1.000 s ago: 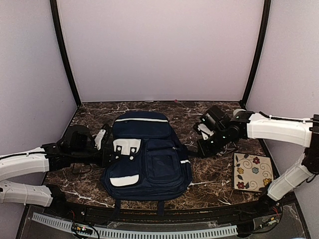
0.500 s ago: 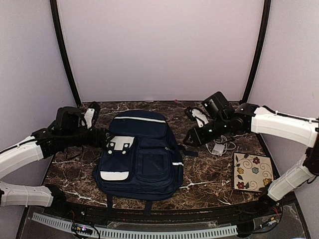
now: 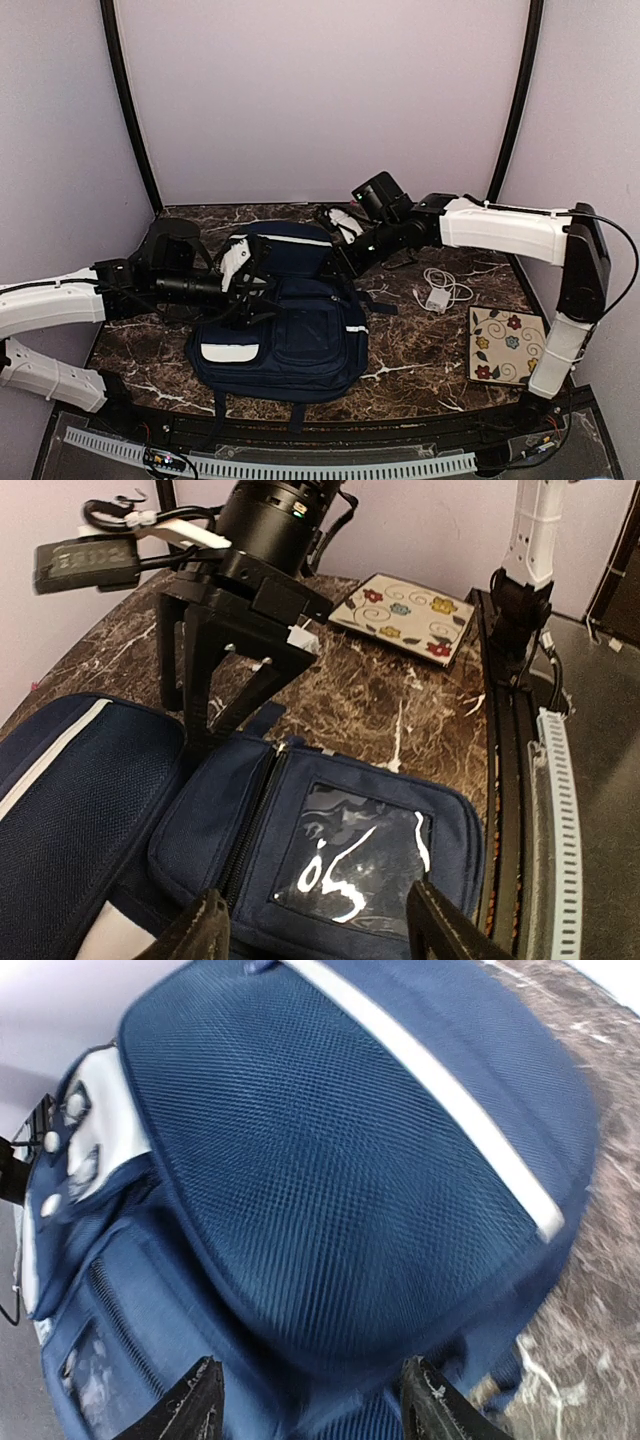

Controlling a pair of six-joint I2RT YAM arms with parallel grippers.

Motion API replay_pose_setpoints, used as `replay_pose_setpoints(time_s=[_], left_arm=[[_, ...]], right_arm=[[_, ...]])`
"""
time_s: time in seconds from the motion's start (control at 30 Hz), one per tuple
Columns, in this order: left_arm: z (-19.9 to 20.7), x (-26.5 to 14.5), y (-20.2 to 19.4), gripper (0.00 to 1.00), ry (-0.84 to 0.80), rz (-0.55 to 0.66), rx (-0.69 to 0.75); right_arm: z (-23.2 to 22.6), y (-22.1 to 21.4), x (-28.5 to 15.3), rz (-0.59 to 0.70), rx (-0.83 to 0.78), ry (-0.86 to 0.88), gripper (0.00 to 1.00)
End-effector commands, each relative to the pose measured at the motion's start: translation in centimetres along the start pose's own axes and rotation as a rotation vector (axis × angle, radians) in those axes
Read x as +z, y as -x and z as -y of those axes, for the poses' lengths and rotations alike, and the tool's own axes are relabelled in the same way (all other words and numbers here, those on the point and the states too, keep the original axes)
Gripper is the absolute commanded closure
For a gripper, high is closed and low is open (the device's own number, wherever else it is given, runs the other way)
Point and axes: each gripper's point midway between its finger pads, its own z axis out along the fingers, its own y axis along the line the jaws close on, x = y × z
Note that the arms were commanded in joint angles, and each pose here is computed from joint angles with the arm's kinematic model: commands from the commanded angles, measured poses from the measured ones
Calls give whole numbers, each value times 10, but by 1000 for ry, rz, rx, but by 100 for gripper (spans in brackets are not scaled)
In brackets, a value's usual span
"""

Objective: Pack the student bag
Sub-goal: Pick up the lower front pocket of the student bag.

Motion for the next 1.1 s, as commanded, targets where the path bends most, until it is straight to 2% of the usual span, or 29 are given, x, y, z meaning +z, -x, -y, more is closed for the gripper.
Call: replay_pose_setpoints(time_s=[0.0,0.1,0.3,0.57,0.8,0.9,1.0,1.07], left_arm=[[6,14,-4,35,-70,-42,160],[0,26,-20,31,-63,-117,188],[-2,42,-37,30,-69,-186,304],[-23,66,-50,27,0,-303,415],[-28,79,-78,26,-24,-439,375],[-31,75,-93,26,-9,-507,346],[-30,70,-97,24,-3,-525,328],[-26,68,-98,26,-25,-537,301]], right_arm=[[-14,-9,27,-71,-106,76,38],[-20,-30,41,-127,-147,85,36],[-7,-54,56,-165,-156,34,36],[-12,-52,60,-109,-152,58,37],[-28,-51,54,-78,-144,176,37],[-25,-50,47,-71,-137,176,37],[-22,-48,40,-59,-133,170,38],[-25,-46,37,-44,-126,189,38]])
